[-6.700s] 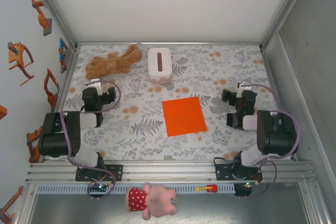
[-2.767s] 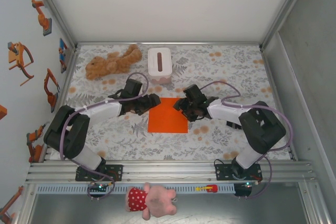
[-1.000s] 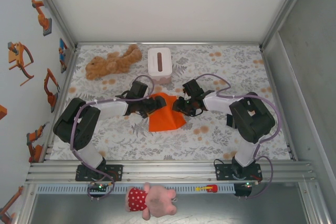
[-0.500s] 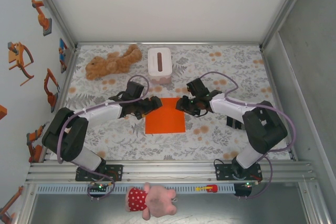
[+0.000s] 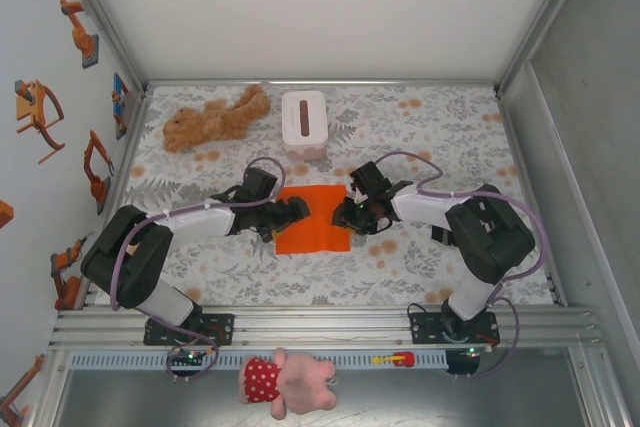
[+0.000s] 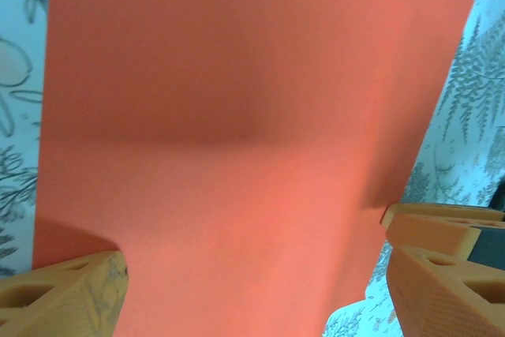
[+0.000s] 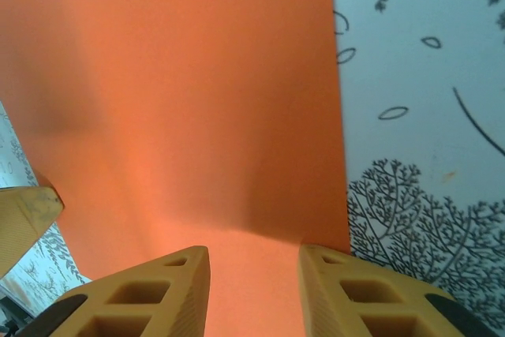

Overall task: Fold a paper plane with a square sheet of paper (pick it up from the middle)
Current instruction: First fold in half a square sheet of paper at the center of the table.

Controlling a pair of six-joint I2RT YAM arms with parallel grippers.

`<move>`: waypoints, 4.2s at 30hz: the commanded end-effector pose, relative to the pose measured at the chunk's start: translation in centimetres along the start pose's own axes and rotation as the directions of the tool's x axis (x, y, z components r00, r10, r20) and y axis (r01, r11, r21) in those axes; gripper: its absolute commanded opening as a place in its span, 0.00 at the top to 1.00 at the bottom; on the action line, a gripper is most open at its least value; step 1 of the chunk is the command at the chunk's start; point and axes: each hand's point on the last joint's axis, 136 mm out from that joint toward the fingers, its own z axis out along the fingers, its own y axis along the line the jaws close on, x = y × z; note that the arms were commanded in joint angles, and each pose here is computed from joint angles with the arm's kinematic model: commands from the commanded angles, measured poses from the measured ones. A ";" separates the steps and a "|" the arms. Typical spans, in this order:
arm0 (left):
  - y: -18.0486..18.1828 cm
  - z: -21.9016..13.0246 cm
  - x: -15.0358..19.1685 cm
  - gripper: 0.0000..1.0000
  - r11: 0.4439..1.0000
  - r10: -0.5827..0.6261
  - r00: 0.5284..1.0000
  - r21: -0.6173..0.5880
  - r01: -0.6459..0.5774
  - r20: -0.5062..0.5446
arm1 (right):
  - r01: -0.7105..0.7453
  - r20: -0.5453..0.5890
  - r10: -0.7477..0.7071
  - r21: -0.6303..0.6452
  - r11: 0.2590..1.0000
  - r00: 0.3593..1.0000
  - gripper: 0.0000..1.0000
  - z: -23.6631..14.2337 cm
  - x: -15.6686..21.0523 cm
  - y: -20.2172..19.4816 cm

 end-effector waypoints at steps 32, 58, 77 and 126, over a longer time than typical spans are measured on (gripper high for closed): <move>0.0 1.3 0.3 0.17 0.994 0.077 0.994 -0.072 -0.083 -0.081 | -0.021 -0.053 0.018 -0.066 0.998 0.998 0.70 3.6 0.1 1.1; -10.0 -8.0 -3.4 0.66 0.914 0.221 0.970 0.324 -0.243 0.103 | 0.183 0.320 -0.009 -0.518 0.836 0.947 0.41 -9.8 -7.6 8.4; -16.1 -12.1 -3.9 0.66 0.763 0.194 0.980 0.623 -0.173 0.035 | 0.292 0.297 -0.101 -0.720 0.629 0.950 0.28 -13.3 -7.8 14.9; -3.3 -9.8 -8.3 0.04 0.989 0.031 0.968 0.129 -0.065 0.249 | 0.186 0.246 -0.146 -0.151 0.971 0.958 1.00 -13.6 -7.6 9.1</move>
